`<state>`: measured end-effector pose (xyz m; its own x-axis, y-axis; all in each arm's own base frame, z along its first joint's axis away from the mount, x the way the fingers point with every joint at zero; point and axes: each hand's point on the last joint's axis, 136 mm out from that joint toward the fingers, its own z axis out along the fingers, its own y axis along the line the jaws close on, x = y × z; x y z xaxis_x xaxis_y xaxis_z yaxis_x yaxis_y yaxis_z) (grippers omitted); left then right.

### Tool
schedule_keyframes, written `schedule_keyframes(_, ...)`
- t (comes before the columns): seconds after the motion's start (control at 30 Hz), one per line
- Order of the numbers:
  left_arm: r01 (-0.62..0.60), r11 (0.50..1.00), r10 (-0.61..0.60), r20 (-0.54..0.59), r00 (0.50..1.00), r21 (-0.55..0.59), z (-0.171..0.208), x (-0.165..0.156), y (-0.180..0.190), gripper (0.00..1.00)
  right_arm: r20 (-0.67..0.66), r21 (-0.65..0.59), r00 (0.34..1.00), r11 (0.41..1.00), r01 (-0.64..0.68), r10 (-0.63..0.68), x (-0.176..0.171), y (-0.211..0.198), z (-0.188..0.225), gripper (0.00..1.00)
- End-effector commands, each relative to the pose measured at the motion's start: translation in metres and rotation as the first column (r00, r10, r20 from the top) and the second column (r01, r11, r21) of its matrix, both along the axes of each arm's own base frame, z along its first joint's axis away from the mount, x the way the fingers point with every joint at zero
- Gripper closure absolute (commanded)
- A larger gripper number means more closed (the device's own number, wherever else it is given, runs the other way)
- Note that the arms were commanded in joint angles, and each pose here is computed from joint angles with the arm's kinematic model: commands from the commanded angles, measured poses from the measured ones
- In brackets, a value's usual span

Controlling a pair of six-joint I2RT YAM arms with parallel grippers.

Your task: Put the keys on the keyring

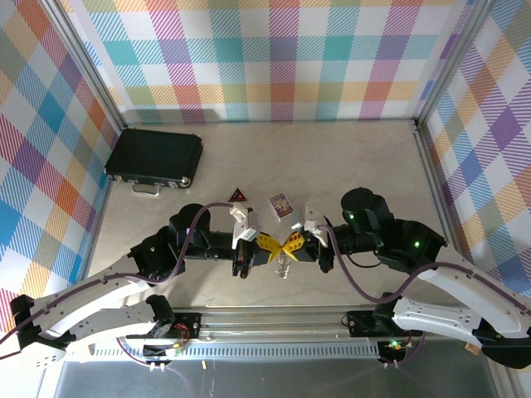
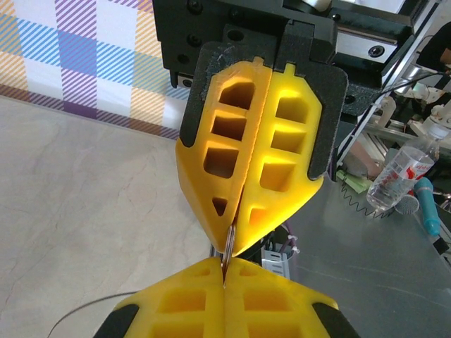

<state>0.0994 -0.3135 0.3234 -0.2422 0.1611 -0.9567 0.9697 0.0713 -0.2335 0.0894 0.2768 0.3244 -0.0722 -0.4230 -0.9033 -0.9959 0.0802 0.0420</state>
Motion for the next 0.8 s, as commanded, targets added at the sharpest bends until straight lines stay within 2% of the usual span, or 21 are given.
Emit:
schedule_keyframes(0.0,0.016,0.997,-0.012,0.051,0.999,-0.073,0.02,-0.003,-0.002,1.0,0.016,0.043,0.999,0.998,-0.049,0.048,-0.01,0.003,0.007,0.88)
schedule_keyframes(0.1,0.029,0.997,-0.024,0.063,0.998,-0.077,0.02,-0.006,0.0,1.0,0.008,0.045,1.0,0.999,-0.021,0.021,-0.006,0.002,0.008,0.67)
schedule_keyframes(0.3,0.057,0.994,-0.049,0.086,0.995,-0.098,0.026,-0.013,0.005,1.0,-0.008,0.125,0.998,0.99,0.067,-0.066,0.0,-0.004,0.022,0.48)
schedule_keyframes(0.4,0.074,0.988,-0.061,0.101,0.993,-0.135,0.033,-0.018,0.008,1.0,-0.054,0.181,0.996,0.98,0.084,-0.075,-0.003,-0.006,0.029,0.47)
schedule_keyframes(0.53,0.09,0.979,-0.069,0.123,0.99,-0.183,0.042,-0.023,0.012,1.0,-0.085,0.248,0.995,0.966,0.068,-0.048,-0.01,-0.006,0.038,0.51)
schedule_keyframes(0.77,0.04,0.957,0.009,0.167,0.986,-0.286,0.057,-0.018,0.021,1.0,-0.096,0.334,0.995,0.942,0.034,-0.002,-0.018,-0.006,0.05,0.53)
